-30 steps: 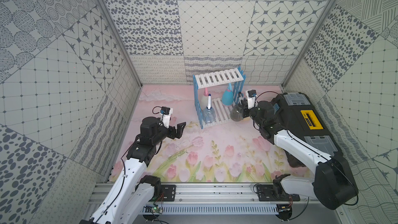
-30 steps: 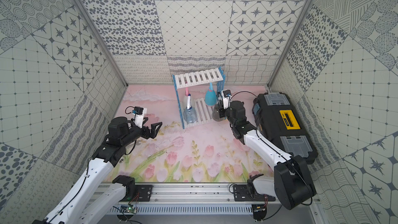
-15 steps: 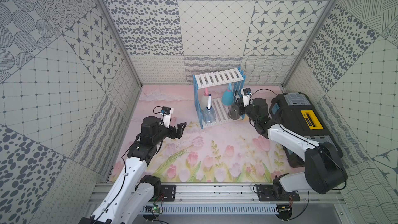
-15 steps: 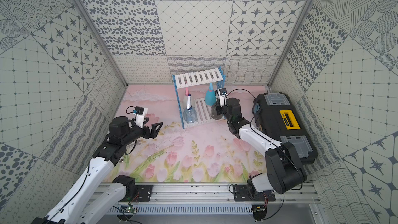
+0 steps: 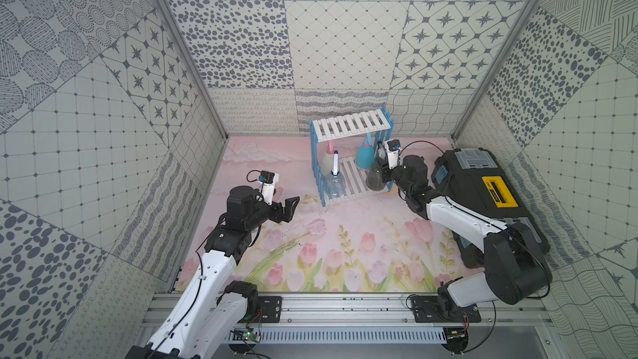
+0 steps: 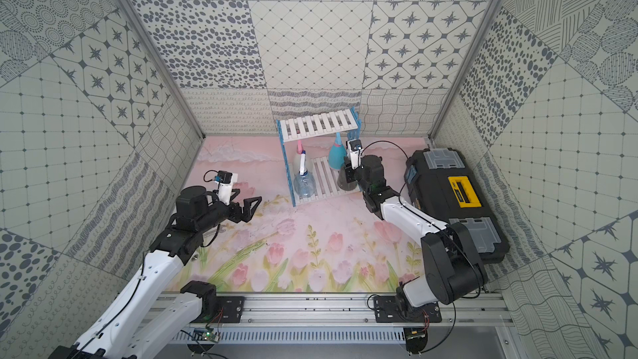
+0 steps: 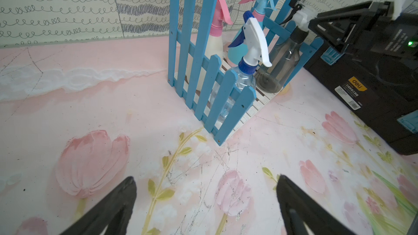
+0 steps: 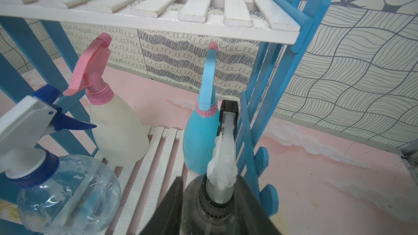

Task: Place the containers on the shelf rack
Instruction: 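Place the container on the shelf, then reset both arms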

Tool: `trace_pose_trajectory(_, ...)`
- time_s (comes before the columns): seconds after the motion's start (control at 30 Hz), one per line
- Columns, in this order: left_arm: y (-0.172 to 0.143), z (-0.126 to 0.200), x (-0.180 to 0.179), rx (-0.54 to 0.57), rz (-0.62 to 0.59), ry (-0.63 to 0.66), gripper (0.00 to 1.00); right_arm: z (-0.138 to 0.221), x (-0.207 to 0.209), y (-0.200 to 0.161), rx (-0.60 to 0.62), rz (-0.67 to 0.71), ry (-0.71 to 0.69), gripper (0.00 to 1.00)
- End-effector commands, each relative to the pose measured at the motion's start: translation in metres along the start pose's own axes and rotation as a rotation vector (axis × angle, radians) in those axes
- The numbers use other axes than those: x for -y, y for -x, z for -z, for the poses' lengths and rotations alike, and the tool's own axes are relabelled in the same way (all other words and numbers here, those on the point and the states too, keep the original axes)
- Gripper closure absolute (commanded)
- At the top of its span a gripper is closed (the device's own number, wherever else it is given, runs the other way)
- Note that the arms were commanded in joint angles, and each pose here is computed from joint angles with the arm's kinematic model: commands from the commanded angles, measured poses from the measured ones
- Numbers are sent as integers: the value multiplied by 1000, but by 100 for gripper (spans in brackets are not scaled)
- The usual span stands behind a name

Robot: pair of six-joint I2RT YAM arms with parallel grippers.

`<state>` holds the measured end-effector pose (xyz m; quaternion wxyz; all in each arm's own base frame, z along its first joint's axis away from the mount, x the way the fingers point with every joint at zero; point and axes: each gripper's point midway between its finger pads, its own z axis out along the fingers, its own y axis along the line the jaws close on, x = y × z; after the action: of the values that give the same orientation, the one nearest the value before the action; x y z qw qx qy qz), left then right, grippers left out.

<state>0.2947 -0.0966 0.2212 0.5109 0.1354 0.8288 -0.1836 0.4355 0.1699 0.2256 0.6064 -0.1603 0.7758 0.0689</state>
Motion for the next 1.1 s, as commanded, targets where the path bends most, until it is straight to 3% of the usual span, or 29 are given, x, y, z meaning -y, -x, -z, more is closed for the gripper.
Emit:
trace_pose_trajectory(0.0,11,0,4,39,-21,-27,1,-1,3,19,42,-1,-10,50)
trace_pose_trajectory(0.33,11,1,4,42,-22,-27,1,26,5,40,77,-22,-3,4)
trace_pose_trajectory(0.53,22,7,-6,83,10,47,1,77,16,64,136,-123,-28,3)
trace_pose_trajectory(0.63,35,9,-21,147,87,122,1,102,28,59,145,-202,-49,3)
trace_pose_trajectory(0.73,37,-1,-40,191,169,200,1,115,54,32,125,-345,-74,3)
trace_pose_trajectory(0.87,8,-26,-93,173,228,433,1,114,87,-17,68,-499,-98,3)
trace_pose_trajectory(0.97,-21,-35,-125,179,173,591,1,109,101,-51,18,-527,-130,3)
trace_pose_trajectory(1.07,-42,-46,-137,201,65,643,1,107,109,-77,-9,-463,-195,3)
